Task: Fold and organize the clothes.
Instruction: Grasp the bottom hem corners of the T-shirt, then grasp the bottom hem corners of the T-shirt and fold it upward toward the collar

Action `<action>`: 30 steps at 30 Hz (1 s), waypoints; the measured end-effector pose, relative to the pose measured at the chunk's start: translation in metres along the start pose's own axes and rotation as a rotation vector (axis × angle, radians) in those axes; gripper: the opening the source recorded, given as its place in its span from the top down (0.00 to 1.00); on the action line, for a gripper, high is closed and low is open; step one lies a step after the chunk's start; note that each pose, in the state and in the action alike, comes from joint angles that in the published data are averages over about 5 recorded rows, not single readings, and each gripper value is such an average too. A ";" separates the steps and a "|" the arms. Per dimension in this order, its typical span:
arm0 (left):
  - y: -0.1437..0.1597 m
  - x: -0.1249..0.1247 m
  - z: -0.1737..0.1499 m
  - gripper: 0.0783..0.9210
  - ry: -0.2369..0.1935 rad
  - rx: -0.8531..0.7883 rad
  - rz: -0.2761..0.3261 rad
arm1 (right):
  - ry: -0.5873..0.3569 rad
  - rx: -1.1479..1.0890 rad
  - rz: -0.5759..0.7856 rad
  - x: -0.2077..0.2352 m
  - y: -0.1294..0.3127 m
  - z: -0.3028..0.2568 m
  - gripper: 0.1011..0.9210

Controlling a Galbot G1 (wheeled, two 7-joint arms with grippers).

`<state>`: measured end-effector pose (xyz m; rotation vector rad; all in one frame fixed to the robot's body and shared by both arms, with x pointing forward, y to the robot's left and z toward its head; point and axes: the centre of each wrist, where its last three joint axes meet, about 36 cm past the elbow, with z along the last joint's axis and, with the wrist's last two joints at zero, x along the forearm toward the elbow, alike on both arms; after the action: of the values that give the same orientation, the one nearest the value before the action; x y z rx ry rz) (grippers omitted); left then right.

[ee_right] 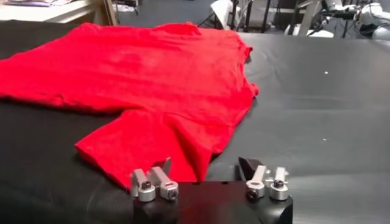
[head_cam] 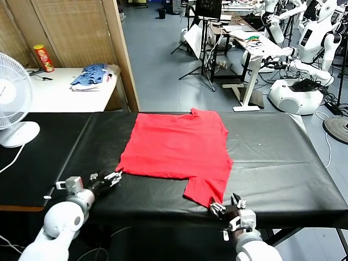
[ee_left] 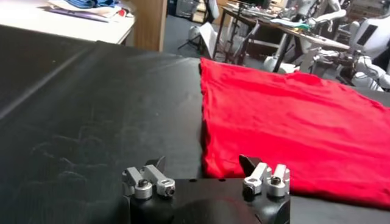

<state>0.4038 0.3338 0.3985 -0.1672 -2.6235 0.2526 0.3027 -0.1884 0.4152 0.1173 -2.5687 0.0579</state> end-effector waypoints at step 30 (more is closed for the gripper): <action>-0.071 0.114 0.029 0.94 -0.030 0.035 -0.005 | -0.123 0.006 0.015 0.051 -0.081 -0.016 0.97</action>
<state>0.2853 0.2795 0.4420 -0.1464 -2.6471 0.3016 0.2762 -0.2713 0.4582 0.1070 -2.6922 0.0664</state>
